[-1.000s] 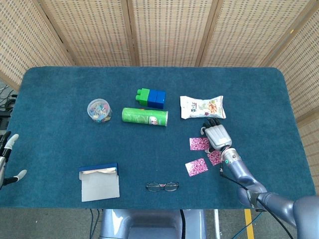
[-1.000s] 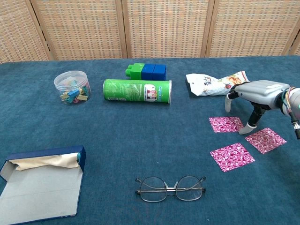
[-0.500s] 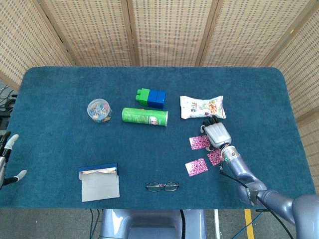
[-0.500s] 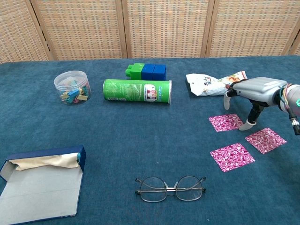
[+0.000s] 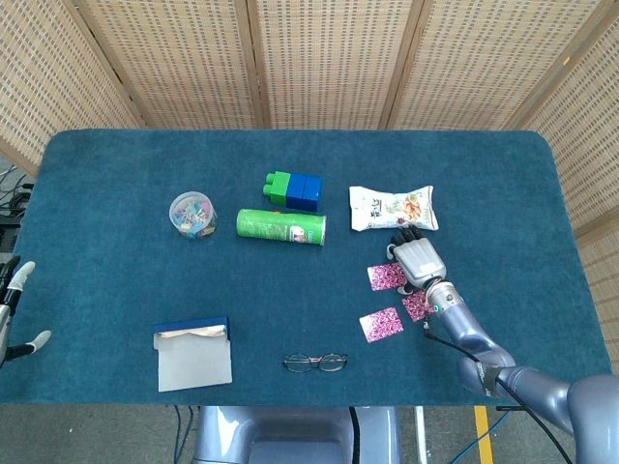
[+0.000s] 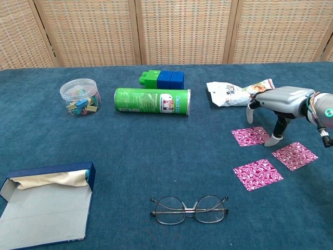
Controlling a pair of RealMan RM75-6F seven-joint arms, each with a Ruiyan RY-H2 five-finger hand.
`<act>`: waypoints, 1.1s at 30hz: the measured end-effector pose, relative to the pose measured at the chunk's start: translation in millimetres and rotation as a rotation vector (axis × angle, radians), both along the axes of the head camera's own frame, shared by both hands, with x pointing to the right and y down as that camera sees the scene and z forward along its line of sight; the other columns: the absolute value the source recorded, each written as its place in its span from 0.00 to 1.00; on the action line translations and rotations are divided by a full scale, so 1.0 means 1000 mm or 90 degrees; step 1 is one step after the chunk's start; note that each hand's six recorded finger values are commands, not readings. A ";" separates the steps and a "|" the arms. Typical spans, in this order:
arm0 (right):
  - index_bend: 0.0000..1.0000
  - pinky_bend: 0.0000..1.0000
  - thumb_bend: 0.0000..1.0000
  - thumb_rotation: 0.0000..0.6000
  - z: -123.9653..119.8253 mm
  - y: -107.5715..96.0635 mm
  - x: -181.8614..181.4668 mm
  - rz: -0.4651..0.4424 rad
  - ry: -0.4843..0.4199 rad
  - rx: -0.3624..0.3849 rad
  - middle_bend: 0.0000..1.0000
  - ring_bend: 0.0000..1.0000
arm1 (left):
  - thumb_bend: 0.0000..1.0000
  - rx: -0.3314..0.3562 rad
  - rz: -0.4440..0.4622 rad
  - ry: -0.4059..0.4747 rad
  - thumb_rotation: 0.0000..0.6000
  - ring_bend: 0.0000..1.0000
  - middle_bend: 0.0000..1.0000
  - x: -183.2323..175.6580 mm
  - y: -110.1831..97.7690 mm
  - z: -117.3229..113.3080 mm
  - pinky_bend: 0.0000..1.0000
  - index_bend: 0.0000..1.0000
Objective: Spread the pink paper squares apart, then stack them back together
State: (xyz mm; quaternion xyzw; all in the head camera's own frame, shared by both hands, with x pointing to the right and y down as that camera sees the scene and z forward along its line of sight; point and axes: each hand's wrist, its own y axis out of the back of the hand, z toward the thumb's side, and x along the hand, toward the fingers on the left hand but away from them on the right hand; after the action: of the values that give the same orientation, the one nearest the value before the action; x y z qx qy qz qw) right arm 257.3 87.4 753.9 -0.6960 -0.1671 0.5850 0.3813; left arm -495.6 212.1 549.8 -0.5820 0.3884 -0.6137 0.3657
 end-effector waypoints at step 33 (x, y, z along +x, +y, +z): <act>0.37 0.00 0.16 1.00 -0.002 -0.005 -0.014 -0.052 0.039 -0.032 0.17 0.00 | 0.13 -0.005 -0.006 0.002 1.00 0.00 0.00 -0.004 0.003 0.004 0.00 0.04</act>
State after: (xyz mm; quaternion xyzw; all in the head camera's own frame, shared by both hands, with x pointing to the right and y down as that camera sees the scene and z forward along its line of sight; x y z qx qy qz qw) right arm 243.6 82.1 752.2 -0.6933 -0.1119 0.5943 0.3919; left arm -499.4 214.9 554.0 -0.5826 0.3892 -0.6160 0.3601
